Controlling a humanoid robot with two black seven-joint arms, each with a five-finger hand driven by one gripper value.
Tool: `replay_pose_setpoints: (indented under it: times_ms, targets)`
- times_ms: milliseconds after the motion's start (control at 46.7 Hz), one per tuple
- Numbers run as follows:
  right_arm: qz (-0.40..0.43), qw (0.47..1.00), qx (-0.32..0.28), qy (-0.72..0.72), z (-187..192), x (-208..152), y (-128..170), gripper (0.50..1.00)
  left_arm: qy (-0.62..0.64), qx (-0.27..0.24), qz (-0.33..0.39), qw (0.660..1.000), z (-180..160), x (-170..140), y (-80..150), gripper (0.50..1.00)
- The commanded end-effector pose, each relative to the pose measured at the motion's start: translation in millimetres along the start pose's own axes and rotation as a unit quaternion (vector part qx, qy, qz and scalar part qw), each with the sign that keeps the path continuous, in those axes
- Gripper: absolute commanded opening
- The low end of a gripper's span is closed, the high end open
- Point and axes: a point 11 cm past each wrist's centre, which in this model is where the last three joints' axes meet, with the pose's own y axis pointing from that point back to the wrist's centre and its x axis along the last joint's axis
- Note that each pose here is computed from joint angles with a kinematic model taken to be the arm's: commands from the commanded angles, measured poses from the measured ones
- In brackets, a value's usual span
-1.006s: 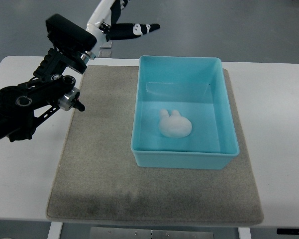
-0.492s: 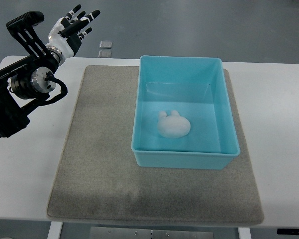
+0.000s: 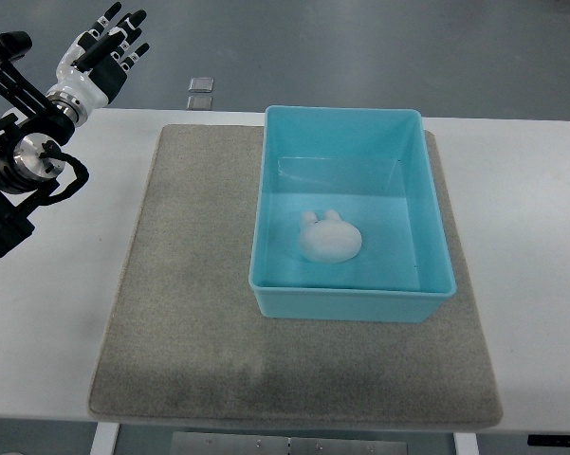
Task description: Place white toy into blue box with left hand
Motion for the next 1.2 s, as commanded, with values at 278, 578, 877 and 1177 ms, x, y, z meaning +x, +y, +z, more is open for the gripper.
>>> replay_pose_setpoints:
  times_ms: [278,578,877,1177]
  targets:
    - [0.0,1.0,0.0,0.0,0.0,0.0,0.0,0.936,-0.035,0.061,0.004,0.998,-44.6,12.4,14.4,0.996]
    - [0.0,1.0,0.0,0.0,0.0,0.0,0.0,0.936,0.06,0.052,-0.014,0.997,-50.2,11.0,18.6,0.996]
    - [0.0,1.0,0.0,-0.001,0.0,0.0,0.0,0.936,0.116,0.029,-0.017,0.993,-41.8,3.0,16.9,0.996]
    - [0.0,1.0,0.0,0.0,0.0,0.0,0.0,0.936,0.124,0.034,-0.028,0.991,-45.4,-3.7,18.9,0.996]
